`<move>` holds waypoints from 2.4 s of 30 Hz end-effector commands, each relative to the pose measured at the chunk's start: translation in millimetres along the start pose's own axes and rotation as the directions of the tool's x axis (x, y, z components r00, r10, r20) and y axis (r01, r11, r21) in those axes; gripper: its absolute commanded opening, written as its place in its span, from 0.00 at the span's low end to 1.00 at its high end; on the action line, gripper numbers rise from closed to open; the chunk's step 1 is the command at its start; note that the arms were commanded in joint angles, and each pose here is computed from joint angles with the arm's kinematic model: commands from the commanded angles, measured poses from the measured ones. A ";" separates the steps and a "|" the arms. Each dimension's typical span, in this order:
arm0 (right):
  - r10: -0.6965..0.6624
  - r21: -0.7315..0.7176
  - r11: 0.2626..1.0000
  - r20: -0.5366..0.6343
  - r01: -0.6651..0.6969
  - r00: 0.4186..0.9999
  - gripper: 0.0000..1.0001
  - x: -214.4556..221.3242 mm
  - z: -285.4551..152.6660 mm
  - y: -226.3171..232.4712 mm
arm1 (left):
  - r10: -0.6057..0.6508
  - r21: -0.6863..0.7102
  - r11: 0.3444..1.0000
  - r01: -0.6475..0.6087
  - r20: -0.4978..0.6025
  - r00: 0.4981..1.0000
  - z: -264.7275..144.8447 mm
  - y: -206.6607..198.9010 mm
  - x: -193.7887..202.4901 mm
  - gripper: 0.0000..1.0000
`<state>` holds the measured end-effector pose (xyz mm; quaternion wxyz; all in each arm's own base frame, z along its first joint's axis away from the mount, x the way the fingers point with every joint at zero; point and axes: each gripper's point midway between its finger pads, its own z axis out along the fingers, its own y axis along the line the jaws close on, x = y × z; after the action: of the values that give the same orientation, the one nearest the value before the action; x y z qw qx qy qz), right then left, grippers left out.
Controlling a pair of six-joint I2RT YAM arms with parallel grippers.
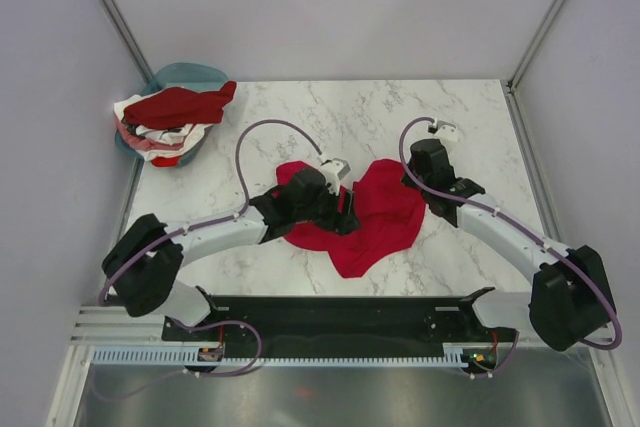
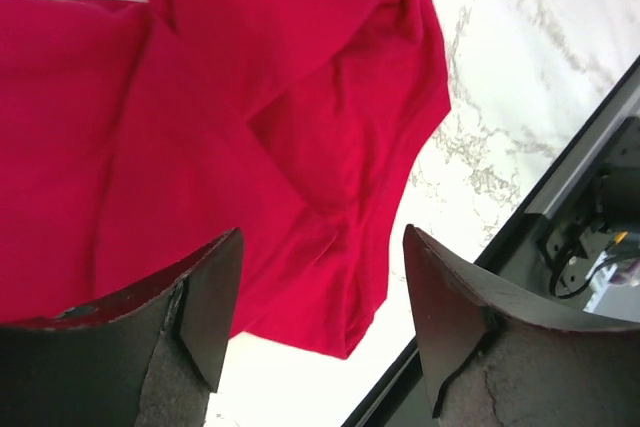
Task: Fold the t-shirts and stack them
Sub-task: Flatten the tshirt out
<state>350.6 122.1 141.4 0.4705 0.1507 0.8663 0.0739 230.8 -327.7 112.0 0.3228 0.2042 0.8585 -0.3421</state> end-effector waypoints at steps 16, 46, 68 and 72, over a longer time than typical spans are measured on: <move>0.058 -0.044 0.998 0.103 -0.054 0.993 0.00 -23.8 -14.3 4.6 | 0.069 -0.271 0.952 -0.142 -0.259 0.963 53.4 21.7 41.8 0.56; 0.051 -0.032 0.998 0.100 -0.048 0.994 0.00 -21.1 -12.6 1.7 | 0.120 -0.263 0.939 -0.222 -0.354 0.927 54.7 6.4 59.4 0.50; 0.083 0.006 0.996 0.111 -0.084 0.990 0.00 -23.2 -10.7 -10.1 | 0.121 -0.418 0.899 -0.133 -0.055 0.991 -15.9 21.7 -18.2 0.02; 0.112 0.021 0.993 0.104 -0.114 0.988 0.00 -22.9 -7.7 -19.5 | 0.011 -0.445 0.894 0.043 0.118 0.993 -57.2 58.6 -41.5 0.02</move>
<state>349.7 105.9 154.8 0.4994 0.1836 0.8431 0.0783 246.2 -288.0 126.0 0.3598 0.1830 0.9026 -0.1499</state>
